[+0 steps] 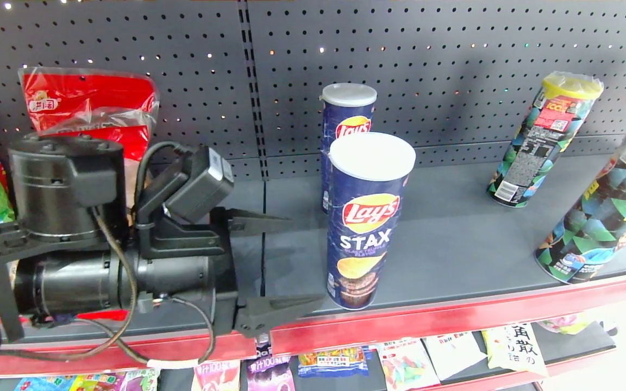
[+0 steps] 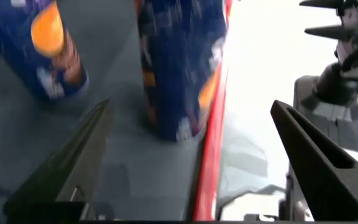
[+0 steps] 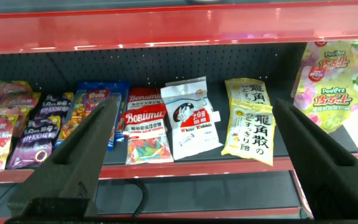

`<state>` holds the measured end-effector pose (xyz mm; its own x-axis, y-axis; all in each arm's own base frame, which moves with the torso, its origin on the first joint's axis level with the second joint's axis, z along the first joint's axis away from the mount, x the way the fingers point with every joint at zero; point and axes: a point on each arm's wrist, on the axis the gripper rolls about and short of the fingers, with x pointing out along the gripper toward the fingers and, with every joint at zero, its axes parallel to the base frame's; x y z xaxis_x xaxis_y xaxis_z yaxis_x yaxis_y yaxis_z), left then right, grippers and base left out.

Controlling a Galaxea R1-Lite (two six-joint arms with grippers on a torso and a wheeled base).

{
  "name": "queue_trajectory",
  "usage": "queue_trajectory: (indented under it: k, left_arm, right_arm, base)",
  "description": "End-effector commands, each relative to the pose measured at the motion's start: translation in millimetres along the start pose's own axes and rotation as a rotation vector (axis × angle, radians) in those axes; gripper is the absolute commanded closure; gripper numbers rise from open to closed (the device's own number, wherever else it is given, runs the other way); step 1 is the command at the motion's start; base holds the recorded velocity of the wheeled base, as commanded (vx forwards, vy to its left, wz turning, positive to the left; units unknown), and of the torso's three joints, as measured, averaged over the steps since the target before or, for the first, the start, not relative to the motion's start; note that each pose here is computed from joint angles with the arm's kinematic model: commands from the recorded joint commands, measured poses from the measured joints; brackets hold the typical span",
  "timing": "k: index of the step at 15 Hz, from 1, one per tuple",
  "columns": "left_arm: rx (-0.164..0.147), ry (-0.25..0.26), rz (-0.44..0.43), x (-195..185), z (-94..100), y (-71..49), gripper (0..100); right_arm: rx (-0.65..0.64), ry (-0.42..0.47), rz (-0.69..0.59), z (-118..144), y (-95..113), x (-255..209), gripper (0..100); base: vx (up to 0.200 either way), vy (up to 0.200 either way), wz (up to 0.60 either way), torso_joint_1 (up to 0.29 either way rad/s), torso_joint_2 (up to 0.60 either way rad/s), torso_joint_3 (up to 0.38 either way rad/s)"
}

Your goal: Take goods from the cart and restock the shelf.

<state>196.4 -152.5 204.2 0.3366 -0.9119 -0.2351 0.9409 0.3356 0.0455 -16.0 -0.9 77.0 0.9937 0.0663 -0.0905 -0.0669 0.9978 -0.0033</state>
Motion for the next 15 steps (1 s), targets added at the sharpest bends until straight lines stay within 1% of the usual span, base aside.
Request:
queue_trajectory:
  k: [1,2,3,4,5,6,7,8,9,10,11,12,15]
  left_arm:
    - [-0.011,0.000,0.066,-31,-10.0,-6.0,0]
    - [-0.023,0.014,0.106,-39,-16.5,-6.1,0]
    - [-0.036,0.038,0.177,-45,-21.9,-7.6,0]
    - [-0.074,0.072,0.235,-46,-27.9,-7.8,0]
    - [-0.116,0.098,0.263,-46,-31.5,-8.1,0]
    - [-0.130,0.120,0.273,-44,-33.6,-7.1,0]
    - [-0.140,0.147,0.250,-38,-36.6,-7.7,0]
    - [-0.145,0.167,0.227,-31,-39.2,-9.0,0]
    - [-0.145,0.167,0.227,-31,-39.2,-9.0,0]
    - [-0.141,0.192,0.193,-14,-40.1,-5.4,0]
    - [-0.142,0.196,0.192,-10,-40.0,-3.0,0]
    - [-0.144,0.207,0.201,1,-38.9,4.3,0]
    - [-0.144,0.236,0.200,23,-41.0,12.9,0]
  right_arm:
    - [-0.001,0.001,0.001,0,0,0,0]
    - [-0.001,0.001,0.001,0,0,0,0]
    - [-0.001,0.001,0.001,0,0,0,0]
    - [-0.001,0.001,0.001,0,0,0,0]
    - [-0.001,0.001,0.001,0,0,0,0]
    - [-0.001,0.001,0.001,0,0,0,0]
    - [-0.001,0.001,0.001,0,0,0,0]
    - [-0.001,0.001,0.001,0,0,0,0]
    - [-0.001,0.001,0.001,0,0,0,0]
    - [-0.001,0.001,0.001,0,0,0,0]
    - [-0.001,0.001,0.001,0,0,0,0]
    - [-0.001,0.001,0.001,0,0,0,0]
    - [-0.001,0.001,-0.001,0,0,0,0]
  base:
    - [0.000,0.000,0.00,0.000,0.00,0.000]
    - [0.000,0.000,0.00,0.000,0.00,0.000]
    - [0.000,0.000,0.00,0.000,0.00,0.000]
    - [0.000,0.000,0.00,0.000,0.00,0.000]
    - [0.000,0.000,0.00,0.000,0.00,0.000]
    - [0.000,0.000,0.00,0.000,0.00,0.000]
    - [0.000,0.000,0.00,0.000,0.00,0.000]
    - [0.000,0.000,0.00,0.000,0.00,0.000]
    - [0.000,0.000,0.00,0.000,0.00,0.000]
    - [0.000,0.000,0.00,0.000,0.00,0.000]
    - [0.000,0.000,0.00,0.000,0.00,0.000]
    - [0.000,0.000,0.00,0.000,0.00,0.000]
    - [0.000,0.000,0.00,0.000,0.00,0.000]
